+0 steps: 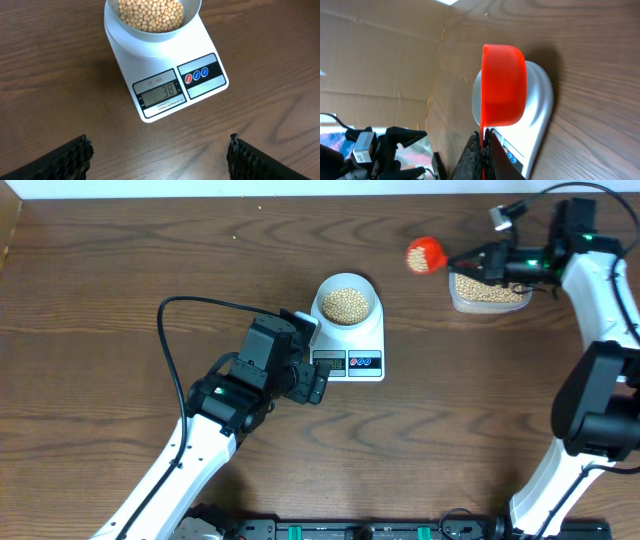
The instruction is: Scoop item into bowl and weigh 50g on scale
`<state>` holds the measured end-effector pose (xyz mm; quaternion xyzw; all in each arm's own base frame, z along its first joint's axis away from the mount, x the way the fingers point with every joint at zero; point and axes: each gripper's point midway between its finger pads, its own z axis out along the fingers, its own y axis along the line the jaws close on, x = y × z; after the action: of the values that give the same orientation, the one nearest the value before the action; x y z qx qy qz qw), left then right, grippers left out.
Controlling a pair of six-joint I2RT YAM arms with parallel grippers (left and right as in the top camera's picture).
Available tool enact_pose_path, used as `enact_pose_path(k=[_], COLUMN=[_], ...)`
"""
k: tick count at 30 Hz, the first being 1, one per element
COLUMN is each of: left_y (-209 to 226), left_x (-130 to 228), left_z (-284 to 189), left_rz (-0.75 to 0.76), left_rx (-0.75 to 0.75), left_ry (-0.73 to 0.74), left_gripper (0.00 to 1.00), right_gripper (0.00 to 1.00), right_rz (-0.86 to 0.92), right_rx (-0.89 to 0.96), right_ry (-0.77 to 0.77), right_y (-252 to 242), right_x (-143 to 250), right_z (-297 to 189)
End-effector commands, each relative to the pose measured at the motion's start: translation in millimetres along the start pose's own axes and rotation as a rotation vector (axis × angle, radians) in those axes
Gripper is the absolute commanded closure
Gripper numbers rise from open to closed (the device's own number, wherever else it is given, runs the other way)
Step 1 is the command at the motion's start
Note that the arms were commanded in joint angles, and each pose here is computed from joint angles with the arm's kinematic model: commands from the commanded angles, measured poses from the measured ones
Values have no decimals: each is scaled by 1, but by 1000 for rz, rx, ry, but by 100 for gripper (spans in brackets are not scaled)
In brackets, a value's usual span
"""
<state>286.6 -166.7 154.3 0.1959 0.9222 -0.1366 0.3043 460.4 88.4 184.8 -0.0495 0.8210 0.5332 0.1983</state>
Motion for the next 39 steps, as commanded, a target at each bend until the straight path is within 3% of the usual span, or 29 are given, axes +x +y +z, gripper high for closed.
enact_pose_path(k=[1, 14, 22, 39], left_y=[0, 0, 0, 0], left_x=[-1, -1, -1, -1], left_z=[-2, -2, -2, -2], left_rz=[7, 7, 7, 7], left_rx=[3, 3, 3, 3], left_ry=[-7, -7, -7, -7], left_gripper=[12, 12, 12, 12], right_gripper=[99, 99, 99, 99], right_rz=[22, -95, -195, -382], right_rx=[-37, 89, 276, 487], right_ry=[55, 160, 153, 197], right_y=[14, 42, 54, 62], right_x=[8, 26, 30, 47], right_z=[32, 99, 100, 118])
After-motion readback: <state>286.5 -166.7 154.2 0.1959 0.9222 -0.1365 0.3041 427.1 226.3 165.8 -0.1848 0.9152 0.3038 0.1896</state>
